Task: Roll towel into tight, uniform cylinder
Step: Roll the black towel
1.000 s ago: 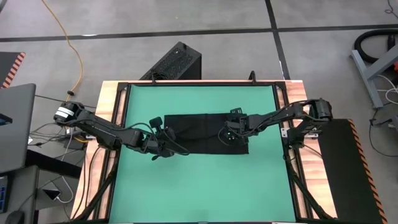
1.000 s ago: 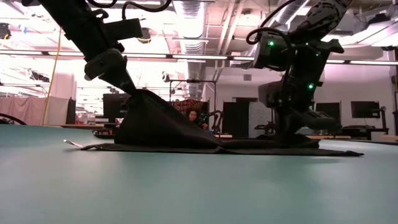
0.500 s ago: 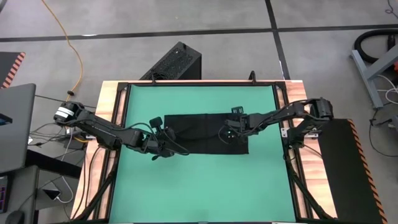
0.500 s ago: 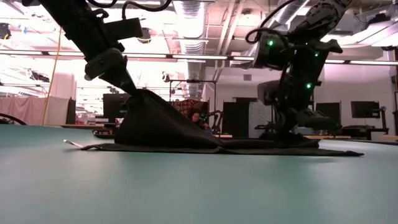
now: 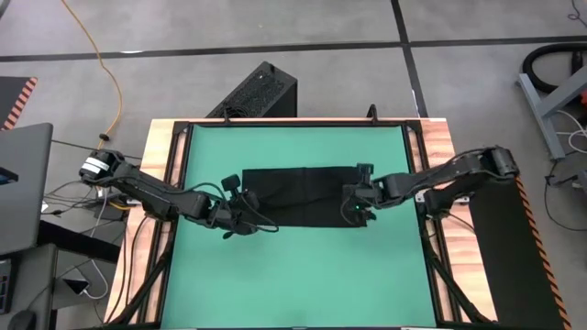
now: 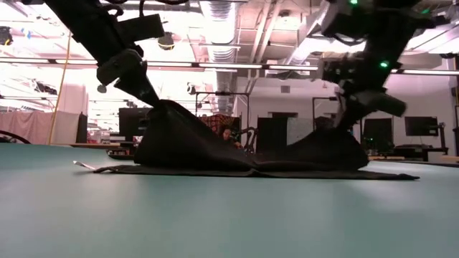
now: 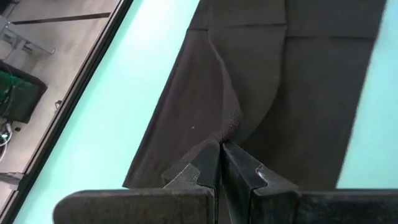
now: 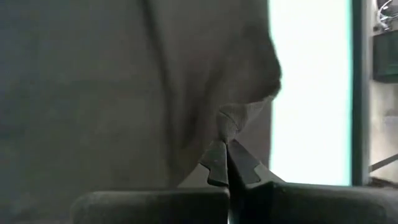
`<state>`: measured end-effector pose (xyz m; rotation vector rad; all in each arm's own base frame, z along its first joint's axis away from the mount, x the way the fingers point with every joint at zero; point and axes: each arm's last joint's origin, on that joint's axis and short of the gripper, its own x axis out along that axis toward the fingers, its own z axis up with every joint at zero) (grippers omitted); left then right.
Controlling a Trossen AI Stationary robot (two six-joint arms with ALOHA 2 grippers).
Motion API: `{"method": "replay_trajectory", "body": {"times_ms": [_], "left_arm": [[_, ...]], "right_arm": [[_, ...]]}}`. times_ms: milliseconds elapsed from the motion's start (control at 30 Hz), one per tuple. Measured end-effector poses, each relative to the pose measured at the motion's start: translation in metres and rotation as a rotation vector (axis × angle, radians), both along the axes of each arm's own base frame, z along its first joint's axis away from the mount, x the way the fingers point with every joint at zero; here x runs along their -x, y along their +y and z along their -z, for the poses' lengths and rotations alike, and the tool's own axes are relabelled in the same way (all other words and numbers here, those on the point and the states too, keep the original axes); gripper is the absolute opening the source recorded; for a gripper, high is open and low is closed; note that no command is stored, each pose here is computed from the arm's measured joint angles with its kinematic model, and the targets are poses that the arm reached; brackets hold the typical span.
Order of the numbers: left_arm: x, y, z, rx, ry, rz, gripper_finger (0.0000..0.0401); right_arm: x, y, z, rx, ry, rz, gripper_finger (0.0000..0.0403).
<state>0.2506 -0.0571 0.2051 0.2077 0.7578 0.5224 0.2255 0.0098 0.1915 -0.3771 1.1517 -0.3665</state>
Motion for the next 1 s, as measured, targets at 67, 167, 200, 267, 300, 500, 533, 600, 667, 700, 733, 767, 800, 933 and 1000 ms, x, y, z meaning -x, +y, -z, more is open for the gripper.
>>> {"method": "replay_trajectory", "body": {"times_ms": [67,167,200,267,300,500,533,600,667,700,733,767,800,933,1000], "left_arm": [[0.001,-0.002,0.000,0.000,0.001,0.010,0.0000],[0.002,-0.007,0.000,0.003,0.002,0.030,0.0000],[0.002,-0.008,0.000,0.004,0.002,0.036,0.0000],[0.003,-0.011,0.000,0.004,0.003,0.047,0.0000],[0.003,-0.012,0.000,0.000,0.005,0.053,0.0000],[0.007,-0.018,-0.003,-0.149,0.009,0.055,0.0000],[0.008,-0.018,-0.004,-0.174,0.008,0.053,0.0000],[0.008,-0.018,-0.006,-0.183,0.001,0.052,0.0000],[0.010,-0.017,-0.006,-0.188,0.018,0.050,0.0000],[0.011,-0.016,-0.005,-0.195,0.031,0.045,0.0000],[0.012,-0.015,-0.004,-0.202,0.039,0.035,0.0000],[0.013,-0.014,-0.004,-0.206,0.047,0.026,0.0000],[0.015,-0.014,-0.003,-0.212,0.058,0.019,0.0000],[0.018,-0.012,-0.002,-0.230,0.067,-0.017,0.0000],[0.018,-0.012,-0.002,-0.229,0.066,-0.018,0.0000]], "right_arm": [[0.004,0.008,0.006,-0.002,-0.004,-0.004,0.0001],[0.008,0.023,0.010,0.023,-0.021,-0.028,0.0001],[0.009,0.028,0.010,0.028,-0.032,-0.037,0.0001],[0.011,0.036,0.010,0.030,-0.052,-0.052,0.0001],[0.012,0.040,0.010,0.025,-0.059,-0.062,0.0001],[0.018,0.059,0.009,0.070,-0.105,-0.089,0.0000],[0.019,0.061,0.009,0.081,-0.112,-0.091,0.0000],[0.021,0.064,0.008,0.096,-0.122,-0.091,0.0000],[0.022,0.066,0.008,0.104,-0.133,-0.084,0.0000],[0.022,0.066,0.008,0.106,-0.137,-0.083,0.0000],[0.022,0.067,0.008,0.108,-0.140,-0.083,0.0000],[0.023,0.068,0.008,0.111,-0.143,-0.085,0.0000],[0.023,0.069,0.008,0.114,-0.147,-0.086,0.0000],[0.025,0.073,0.007,0.131,-0.156,-0.097,0.0000],[0.025,0.074,0.005,0.142,-0.153,-0.105,0.0000]]}}
